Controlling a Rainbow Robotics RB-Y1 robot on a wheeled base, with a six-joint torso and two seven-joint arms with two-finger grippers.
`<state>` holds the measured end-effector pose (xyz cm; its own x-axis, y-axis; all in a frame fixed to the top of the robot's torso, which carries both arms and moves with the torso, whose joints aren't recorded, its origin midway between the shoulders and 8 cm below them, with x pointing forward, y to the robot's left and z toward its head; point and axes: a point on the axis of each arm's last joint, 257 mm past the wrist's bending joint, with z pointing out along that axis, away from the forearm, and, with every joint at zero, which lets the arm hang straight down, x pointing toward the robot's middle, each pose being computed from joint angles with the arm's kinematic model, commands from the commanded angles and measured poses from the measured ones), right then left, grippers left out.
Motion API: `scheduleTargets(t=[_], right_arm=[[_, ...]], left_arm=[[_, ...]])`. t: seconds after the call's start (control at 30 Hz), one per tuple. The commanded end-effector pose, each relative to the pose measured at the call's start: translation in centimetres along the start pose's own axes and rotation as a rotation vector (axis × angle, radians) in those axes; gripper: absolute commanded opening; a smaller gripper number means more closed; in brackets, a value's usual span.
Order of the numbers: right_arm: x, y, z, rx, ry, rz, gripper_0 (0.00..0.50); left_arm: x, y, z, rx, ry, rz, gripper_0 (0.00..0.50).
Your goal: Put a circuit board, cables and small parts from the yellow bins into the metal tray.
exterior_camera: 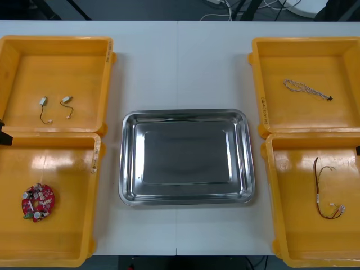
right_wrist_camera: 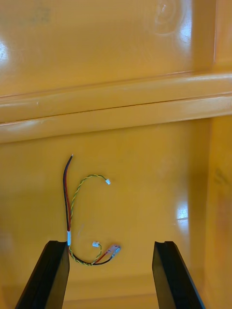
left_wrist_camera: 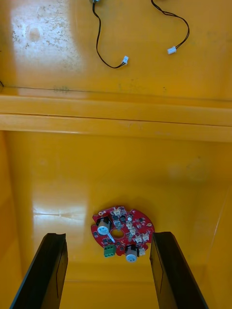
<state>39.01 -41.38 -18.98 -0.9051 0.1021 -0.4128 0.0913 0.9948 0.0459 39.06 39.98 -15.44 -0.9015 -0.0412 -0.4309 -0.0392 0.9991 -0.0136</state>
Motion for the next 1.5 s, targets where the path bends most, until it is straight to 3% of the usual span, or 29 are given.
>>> scheduleTargets(t=[0.03,1.5], right_arm=[[-1.23,-0.80,-1.35,0.042,-0.022,-0.047,0.500],[-1.23,-0.80,-1.35,0.042,-0.022,-0.047,0.500]], left_arm=[[-2.42,0.39,-2.47,-0.035,-0.076,0.108,0.500],[-2.42,0.39,-2.47,-0.035,-0.076,0.108,0.500]])
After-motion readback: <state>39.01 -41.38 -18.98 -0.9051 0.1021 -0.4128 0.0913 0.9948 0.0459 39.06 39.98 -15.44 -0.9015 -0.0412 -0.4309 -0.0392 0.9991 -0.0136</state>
